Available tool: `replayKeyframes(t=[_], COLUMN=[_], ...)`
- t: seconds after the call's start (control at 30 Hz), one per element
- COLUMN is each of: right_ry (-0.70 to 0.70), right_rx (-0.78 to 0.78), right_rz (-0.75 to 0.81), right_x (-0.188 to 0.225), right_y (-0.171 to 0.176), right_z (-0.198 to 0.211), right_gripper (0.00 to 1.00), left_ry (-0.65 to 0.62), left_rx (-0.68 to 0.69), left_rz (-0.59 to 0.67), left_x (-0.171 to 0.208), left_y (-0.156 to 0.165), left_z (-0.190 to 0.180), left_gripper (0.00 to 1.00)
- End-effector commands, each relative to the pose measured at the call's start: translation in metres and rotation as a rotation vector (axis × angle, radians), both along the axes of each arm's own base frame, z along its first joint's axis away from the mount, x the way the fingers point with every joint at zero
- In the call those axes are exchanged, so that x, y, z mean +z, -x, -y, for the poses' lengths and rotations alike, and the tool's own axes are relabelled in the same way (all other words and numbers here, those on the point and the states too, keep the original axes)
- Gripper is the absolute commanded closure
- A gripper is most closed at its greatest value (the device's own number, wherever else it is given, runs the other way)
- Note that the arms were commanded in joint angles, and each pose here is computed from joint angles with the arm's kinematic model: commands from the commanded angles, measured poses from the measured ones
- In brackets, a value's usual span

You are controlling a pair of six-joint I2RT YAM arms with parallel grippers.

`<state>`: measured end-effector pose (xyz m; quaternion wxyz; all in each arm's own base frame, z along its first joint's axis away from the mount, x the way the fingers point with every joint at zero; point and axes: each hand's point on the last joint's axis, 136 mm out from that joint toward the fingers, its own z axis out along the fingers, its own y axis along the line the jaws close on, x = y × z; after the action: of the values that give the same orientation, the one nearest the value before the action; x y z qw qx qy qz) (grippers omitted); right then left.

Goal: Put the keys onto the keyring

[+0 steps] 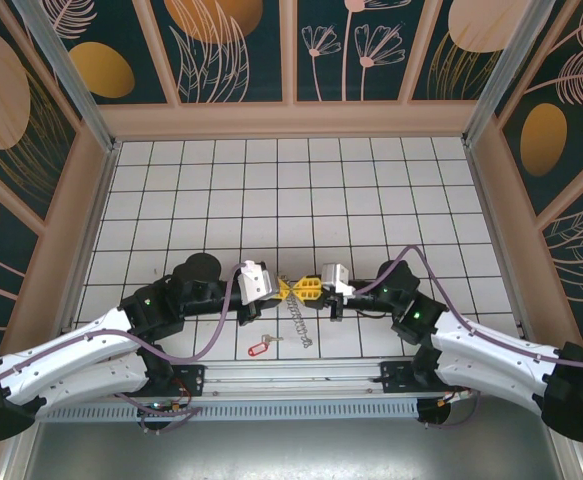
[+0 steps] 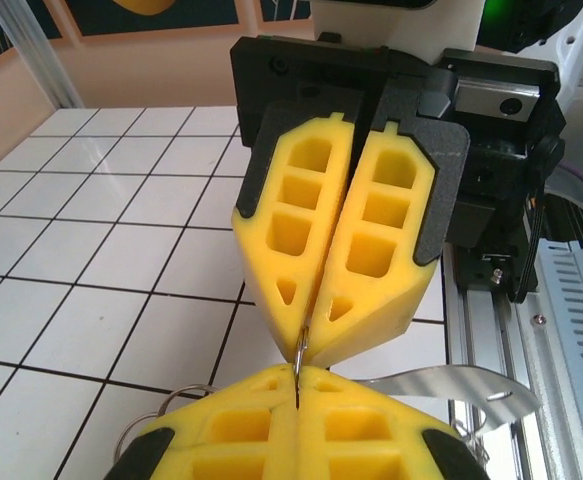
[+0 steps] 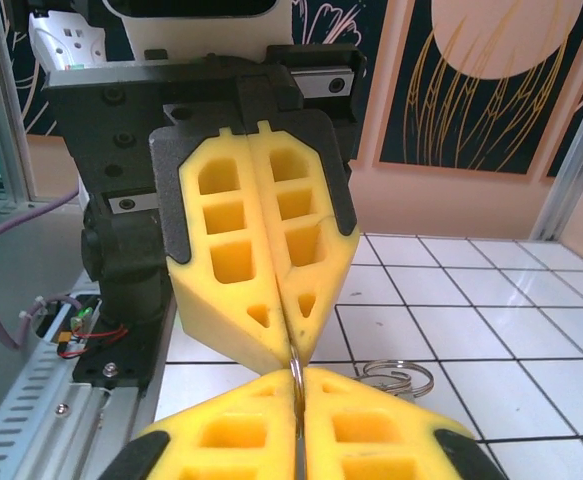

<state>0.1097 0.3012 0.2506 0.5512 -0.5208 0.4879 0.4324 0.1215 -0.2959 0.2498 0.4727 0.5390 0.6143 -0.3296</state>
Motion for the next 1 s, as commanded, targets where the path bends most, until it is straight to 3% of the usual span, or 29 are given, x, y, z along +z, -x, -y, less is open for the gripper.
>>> replayKeyframes(t=[0.0,0.23,0.33,0.63,0.97], right_ry=[-0.027,-0.029,-0.081,-0.193,-0.314], right_rx=[-0.007,-0.012,0.008,0.110,0.178], right_rz=[0.036,0.048,0.068,0.062,0.055], right_x=[0.017,0.018,0.027,0.046,0.065], right_y=[-0.002,0.000,0.007,0.027,0.037], right_z=[-0.003,0.000,0.005,0.011,0.017], right_gripper=[0.96,1.00,1.00,1.00,1.00], left_ry=[0.049,0.078,0.110,0.270,0.314], left_rx=[-0.021,-0.026,-0.021,-0.048,-0.100], left_rz=[0.041,0.030,0.027,0.030,0.021], left_x=[0.022,0.025,0.026,0.047,0.053], left_y=[0.001,0.002,0.004,0.016,0.028], left_z=[0.004,0.005,0.003,-0.005,-0.007], left_gripper=[1.00,1.00,0.90,0.83,0.73])
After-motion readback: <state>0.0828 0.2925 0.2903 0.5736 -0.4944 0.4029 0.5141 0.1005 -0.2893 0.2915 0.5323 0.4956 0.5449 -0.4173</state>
